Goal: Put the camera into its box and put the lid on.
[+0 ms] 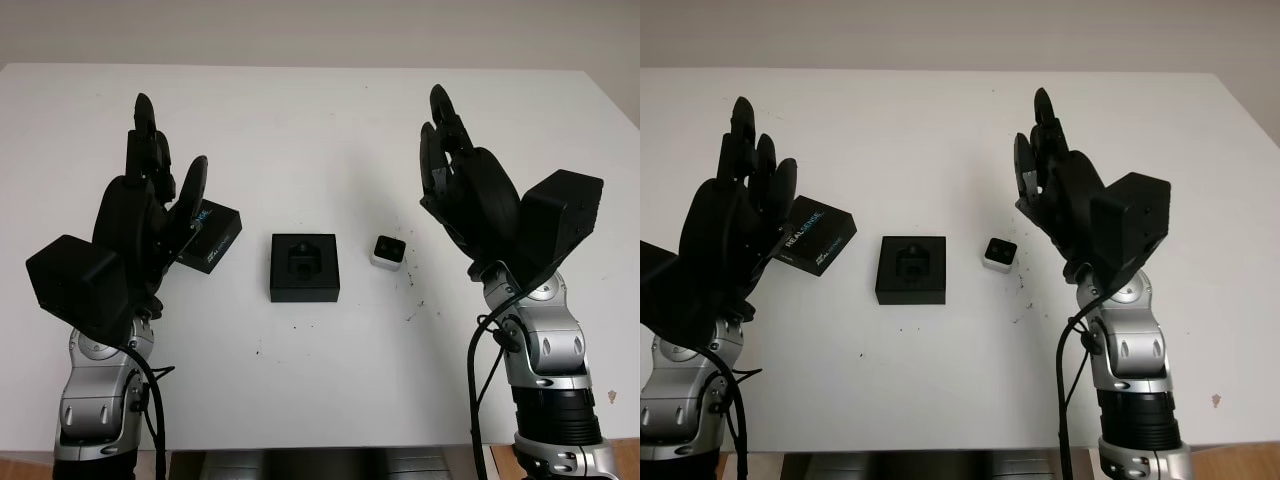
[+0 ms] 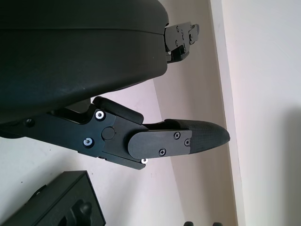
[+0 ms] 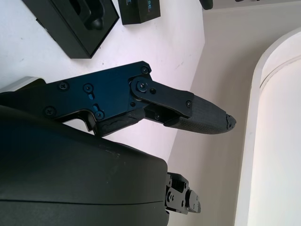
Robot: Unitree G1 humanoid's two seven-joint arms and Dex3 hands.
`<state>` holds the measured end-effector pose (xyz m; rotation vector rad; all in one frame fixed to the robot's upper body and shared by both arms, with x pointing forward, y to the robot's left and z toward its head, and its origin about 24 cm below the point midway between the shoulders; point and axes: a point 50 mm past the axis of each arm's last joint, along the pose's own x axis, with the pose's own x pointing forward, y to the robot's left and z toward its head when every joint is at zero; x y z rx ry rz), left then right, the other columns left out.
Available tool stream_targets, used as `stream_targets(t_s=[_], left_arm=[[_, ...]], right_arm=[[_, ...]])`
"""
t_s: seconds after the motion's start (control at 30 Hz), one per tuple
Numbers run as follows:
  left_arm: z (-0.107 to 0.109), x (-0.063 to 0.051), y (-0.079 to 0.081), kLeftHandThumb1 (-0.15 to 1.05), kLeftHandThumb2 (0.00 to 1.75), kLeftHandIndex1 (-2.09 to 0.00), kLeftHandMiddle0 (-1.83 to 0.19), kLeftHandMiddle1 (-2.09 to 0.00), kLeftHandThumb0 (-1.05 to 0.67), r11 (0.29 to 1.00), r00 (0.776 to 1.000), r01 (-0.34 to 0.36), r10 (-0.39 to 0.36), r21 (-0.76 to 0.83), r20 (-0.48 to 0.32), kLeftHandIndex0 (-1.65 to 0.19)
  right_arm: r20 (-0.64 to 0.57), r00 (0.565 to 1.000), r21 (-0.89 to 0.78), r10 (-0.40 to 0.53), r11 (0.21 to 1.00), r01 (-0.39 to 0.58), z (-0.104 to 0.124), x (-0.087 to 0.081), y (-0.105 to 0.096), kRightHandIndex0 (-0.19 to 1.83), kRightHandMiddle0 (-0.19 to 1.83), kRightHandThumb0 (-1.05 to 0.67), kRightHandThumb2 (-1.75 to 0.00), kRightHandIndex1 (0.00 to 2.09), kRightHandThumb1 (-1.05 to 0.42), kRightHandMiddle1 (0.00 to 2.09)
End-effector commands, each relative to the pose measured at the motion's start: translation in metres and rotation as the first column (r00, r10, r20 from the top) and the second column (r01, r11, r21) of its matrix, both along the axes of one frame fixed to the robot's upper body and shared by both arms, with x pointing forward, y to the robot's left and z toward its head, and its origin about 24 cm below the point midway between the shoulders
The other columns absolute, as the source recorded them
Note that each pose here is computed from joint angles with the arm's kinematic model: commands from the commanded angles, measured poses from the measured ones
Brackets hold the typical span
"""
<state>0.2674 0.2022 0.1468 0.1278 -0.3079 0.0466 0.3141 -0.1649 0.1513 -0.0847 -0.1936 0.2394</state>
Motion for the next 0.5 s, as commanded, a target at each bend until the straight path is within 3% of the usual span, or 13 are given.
stream_targets(t_s=[0.0,0.27,0.37,0.47], left_arm=[[0.002,-0.003,-0.002,1.05,0.44,-0.03,0.19,-0.02,-0.71,1.000,1.000,0.014,-0.014,-0.002,0.018,0.19],[0.003,0.002,-0.009,1.05,0.46,-0.03,0.19,-0.02,-0.68,0.999,0.999,0.049,-0.049,0.016,0.015,0.19],[0.002,0.003,-0.011,1.05,0.48,-0.03,0.19,-0.01,-0.66,0.998,0.998,0.057,-0.057,0.016,0.016,0.19],[0.002,0.002,-0.012,1.05,0.48,-0.02,0.19,0.00,-0.66,0.998,0.998,0.058,-0.058,0.019,0.015,0.19]], right_arm=[[0.004,1.000,0.012,0.009,1.000,-0.009,-0.001,-0.001,0.001,-0.19,-0.19,-0.70,-0.69,0.00,-1.05,0.00],[-0.006,1.000,-0.042,-0.007,0.999,0.006,-0.002,-0.001,0.000,-0.19,-0.19,-0.65,-0.65,0.00,-1.05,0.00],[0.028,0.996,-0.207,-0.083,0.975,0.087,0.006,-0.001,-0.005,-0.11,-0.11,-0.69,-0.43,0.05,-1.05,0.05],[0.118,0.987,-0.391,-0.111,0.908,0.148,0.020,-0.003,-0.009,0.16,0.10,-0.70,-0.14,0.18,-1.03,0.14]])
